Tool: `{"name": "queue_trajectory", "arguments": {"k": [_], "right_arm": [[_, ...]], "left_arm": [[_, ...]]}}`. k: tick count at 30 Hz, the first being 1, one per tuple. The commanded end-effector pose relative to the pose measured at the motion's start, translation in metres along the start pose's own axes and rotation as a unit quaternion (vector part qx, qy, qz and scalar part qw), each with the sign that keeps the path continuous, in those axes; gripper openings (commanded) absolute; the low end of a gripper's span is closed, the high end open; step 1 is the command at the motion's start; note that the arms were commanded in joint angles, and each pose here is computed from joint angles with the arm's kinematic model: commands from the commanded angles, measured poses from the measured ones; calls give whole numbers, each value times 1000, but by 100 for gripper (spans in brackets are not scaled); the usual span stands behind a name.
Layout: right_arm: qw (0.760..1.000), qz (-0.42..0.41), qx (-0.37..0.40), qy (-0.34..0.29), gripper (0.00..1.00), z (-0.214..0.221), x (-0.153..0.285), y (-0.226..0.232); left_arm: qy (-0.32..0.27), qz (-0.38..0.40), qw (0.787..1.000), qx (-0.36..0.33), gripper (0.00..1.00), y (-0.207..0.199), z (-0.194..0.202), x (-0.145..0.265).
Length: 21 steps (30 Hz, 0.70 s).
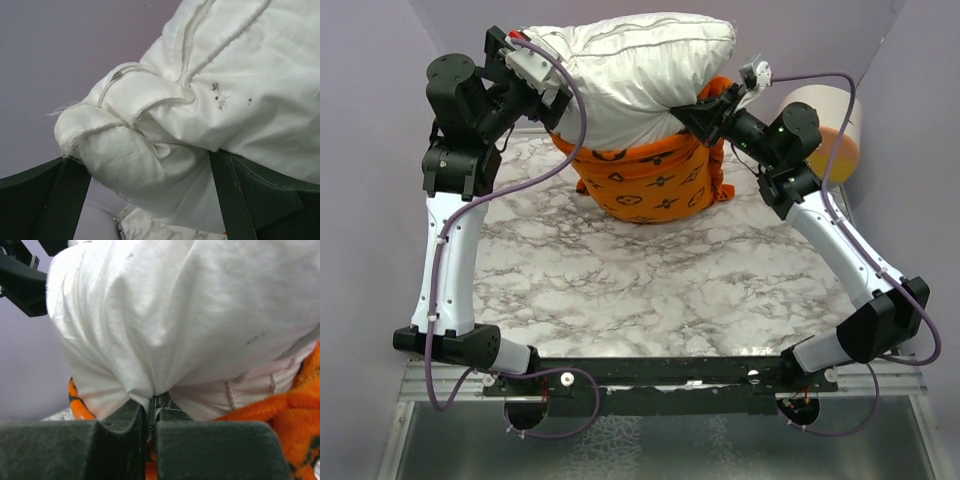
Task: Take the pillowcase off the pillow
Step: Remove the pillow from the pillowcase.
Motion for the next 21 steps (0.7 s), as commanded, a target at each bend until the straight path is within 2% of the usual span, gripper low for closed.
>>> {"name": "queue_trajectory", "arguments": {"k": [1, 3, 5, 8, 10, 16, 21], "right_arm": [[996, -38, 26, -82, 1, -59, -28, 39], [996, -36, 30, -81, 1, -63, -40, 54], [996, -36, 32, -78, 1, -63, -51, 66], [996, -46, 23, -74, 1, -58, -64, 79], [996, -53, 22, -73, 1, -56, -71, 86], [993, -90, 34, -74, 1, -61, -87, 112], [990, -107, 40, -83, 1, -70, -84, 116]], "left_arm": [[-110, -85, 990, -32, 99, 18, -59, 22], [-139, -68, 987, -43, 99, 11, -75, 29], [-153, -8, 987, -43, 99, -9, -88, 39], [-131, 101, 986, -32, 99, -44, -85, 47], [-113, 145, 982, -32, 99, -57, -74, 50], [-73, 178, 980, -43, 99, -60, -52, 37], [-4, 204, 978, -42, 97, -55, -25, 17]]}}
Point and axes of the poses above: each gripper's point midway between its finger pads, its own x axis back along the fingers, its own y axis along the line the jaws close on, z = x × y, the point moved 4 cm from there along x, back along the fingers, and after that the axes turned 15 degrees about x, right-handed, at the moved point
